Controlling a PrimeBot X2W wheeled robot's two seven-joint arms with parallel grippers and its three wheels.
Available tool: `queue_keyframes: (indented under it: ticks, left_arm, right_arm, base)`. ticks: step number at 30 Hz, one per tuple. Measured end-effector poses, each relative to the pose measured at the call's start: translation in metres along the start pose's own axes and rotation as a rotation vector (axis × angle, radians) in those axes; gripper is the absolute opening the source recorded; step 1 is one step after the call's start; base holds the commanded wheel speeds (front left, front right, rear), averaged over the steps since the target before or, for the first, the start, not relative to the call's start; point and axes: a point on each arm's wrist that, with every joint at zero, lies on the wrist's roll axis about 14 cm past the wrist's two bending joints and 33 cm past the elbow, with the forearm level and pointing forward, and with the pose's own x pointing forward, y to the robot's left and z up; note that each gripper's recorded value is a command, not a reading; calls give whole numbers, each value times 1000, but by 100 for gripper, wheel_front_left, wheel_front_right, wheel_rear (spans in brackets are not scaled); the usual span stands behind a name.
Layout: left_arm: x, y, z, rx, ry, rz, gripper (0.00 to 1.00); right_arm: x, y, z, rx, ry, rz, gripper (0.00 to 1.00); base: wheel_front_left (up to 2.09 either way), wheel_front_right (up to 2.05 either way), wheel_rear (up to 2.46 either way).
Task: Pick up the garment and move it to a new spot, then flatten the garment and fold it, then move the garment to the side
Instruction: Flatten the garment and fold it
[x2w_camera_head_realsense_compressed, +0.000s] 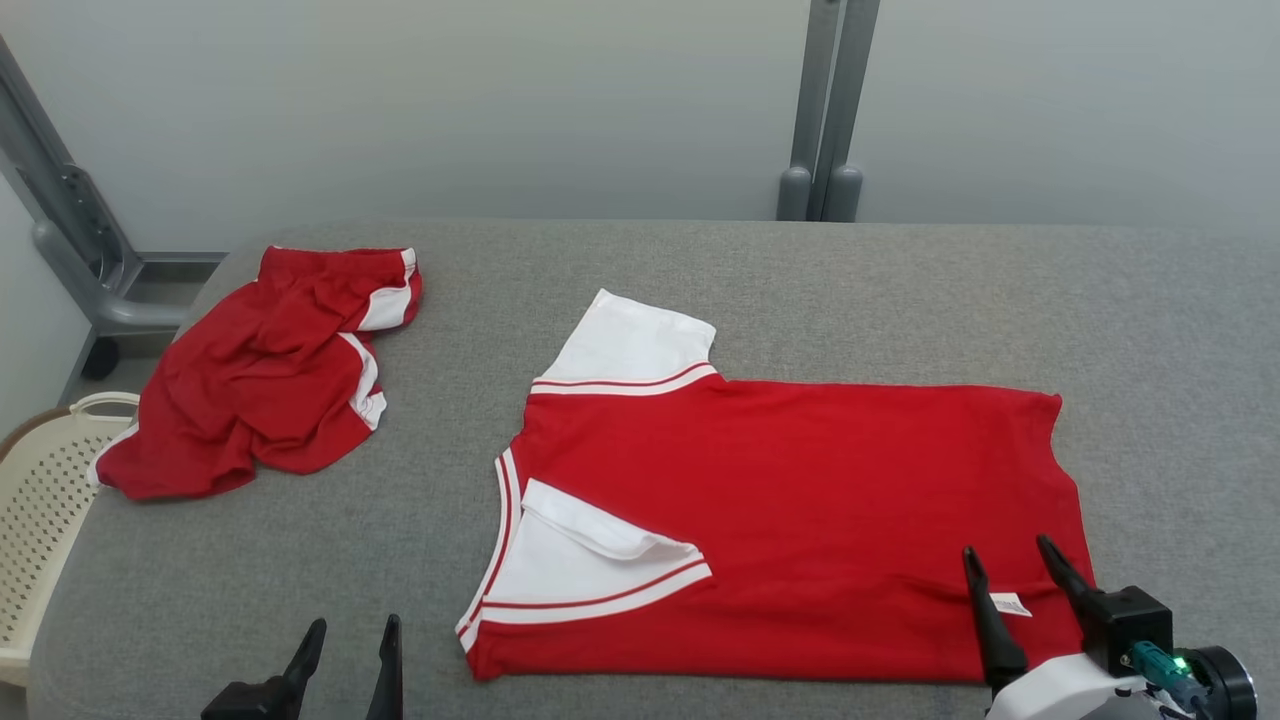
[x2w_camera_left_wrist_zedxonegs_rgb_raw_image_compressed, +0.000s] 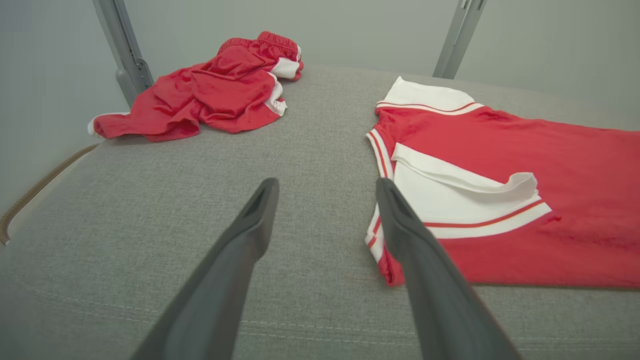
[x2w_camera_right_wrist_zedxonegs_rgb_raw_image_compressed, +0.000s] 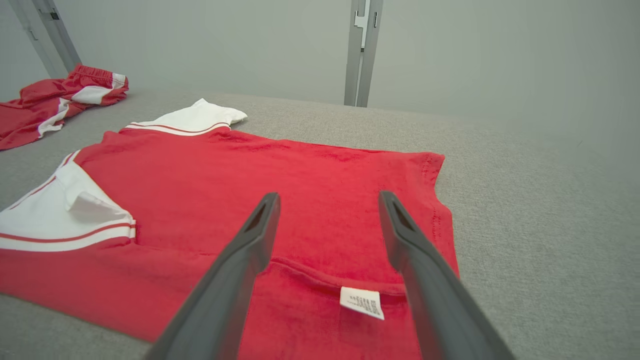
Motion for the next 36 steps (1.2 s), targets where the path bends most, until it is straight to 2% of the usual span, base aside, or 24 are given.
queue_keyframes:
  ticks: [22,26,30,36]
  left_arm:
    - [15,-7,-6,-35,52,-23,100]
    - [35,-17,6,-29,59,-59,100]
    - [64,-33,19,15,103,-132,100]
    - [127,-56,56,130,115,-224,100]
  right_arm:
    - [9,-3,5,-13,4,-6,100]
    - [23,1,6,-45,61,13,100]
    - [43,6,5,-146,169,65,100]
    - [91,-16,33,-256,218,73,100]
  base:
    - [0,0,0]
    - [0,0,0]
    - [0,0,0]
    - [0,0,0]
